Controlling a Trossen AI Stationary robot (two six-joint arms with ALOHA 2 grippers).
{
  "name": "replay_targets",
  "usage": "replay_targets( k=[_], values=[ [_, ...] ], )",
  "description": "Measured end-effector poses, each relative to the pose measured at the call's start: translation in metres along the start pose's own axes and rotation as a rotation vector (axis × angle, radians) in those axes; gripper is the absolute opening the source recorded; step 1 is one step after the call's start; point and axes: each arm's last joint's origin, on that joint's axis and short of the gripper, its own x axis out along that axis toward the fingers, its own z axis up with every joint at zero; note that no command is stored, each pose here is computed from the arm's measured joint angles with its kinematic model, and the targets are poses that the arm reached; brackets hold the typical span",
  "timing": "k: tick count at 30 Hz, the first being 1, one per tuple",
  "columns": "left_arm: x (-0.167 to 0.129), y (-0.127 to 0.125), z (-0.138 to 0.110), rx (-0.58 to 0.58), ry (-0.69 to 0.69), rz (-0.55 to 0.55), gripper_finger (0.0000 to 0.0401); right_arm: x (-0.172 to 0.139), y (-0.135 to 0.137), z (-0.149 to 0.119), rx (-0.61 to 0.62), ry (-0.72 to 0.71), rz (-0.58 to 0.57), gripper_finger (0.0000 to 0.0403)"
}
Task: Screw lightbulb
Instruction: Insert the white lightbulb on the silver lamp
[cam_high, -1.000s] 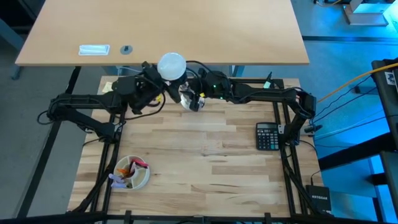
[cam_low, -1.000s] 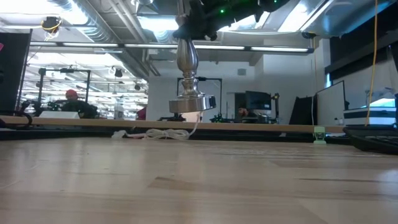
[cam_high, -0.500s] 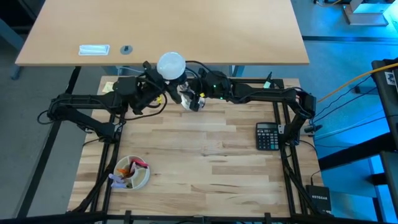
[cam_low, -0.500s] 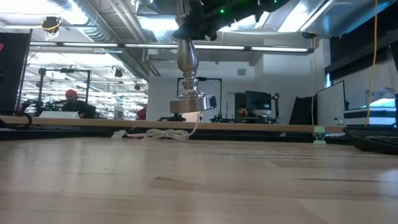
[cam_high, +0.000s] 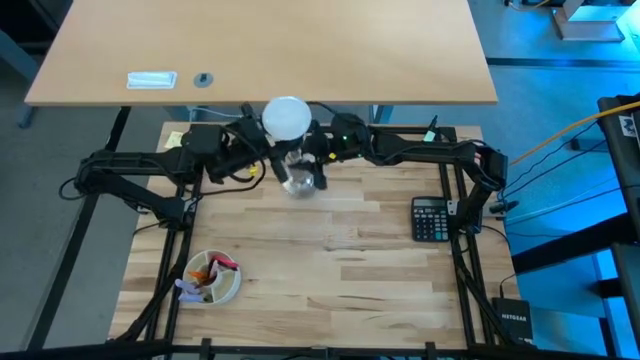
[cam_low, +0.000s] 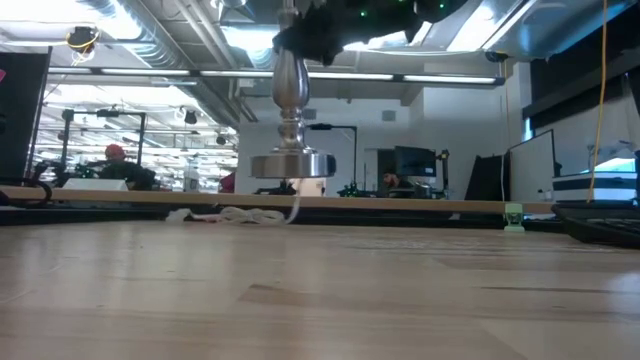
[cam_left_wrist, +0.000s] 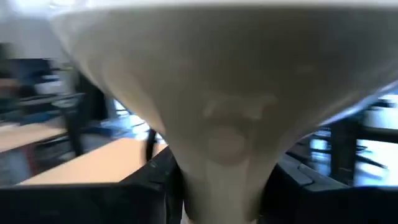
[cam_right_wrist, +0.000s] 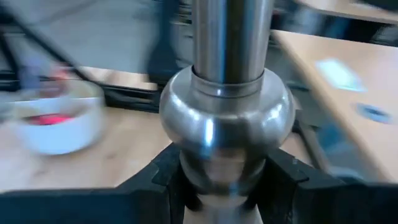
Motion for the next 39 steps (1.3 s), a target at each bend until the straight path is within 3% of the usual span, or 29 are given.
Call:
replay_targets(
  k=[5, 11, 16, 24, 30, 35, 39],
  values=[
    [-0.001, -0.005, 0.001, -0.044, -0.018, -0.173, 0.0138, -0.001, 0.007, 0.002, 0.022, -0.058, 0.247, 0.0139],
    [-0.002, -0.009, -0.001, -0.05, -0.018, -0.339, 0.0138, -0.002, 0.013, 0.001, 0.027, -0.086, 0.46, 0.0139],
    [-0.002, -0.011, -0.001, -0.038, -0.029, -0.417, 0.0137, -0.004, 0.016, 0.001, 0.035, -0.096, 0.566, 0.0139],
    [0.0, -0.009, -0.002, -0.017, -0.038, -0.418, 0.0137, -0.004, 0.018, -0.002, 0.015, -0.092, 0.618, 0.0139],
    [0.001, -0.008, -0.002, -0.033, -0.042, -0.413, 0.0144, -0.001, 0.017, -0.001, 0.005, -0.064, 0.482, 0.0139],
    [0.001, -0.008, -0.005, -0.001, -0.019, -0.388, 0.0255, -0.001, 0.014, 0.002, -0.019, -0.068, 0.372, 0.0139],
    [-0.001, -0.008, -0.005, 0.0, -0.006, -0.349, 0.0304, -0.001, 0.009, 0.004, -0.011, -0.049, 0.223, 0.0139]
  ],
)
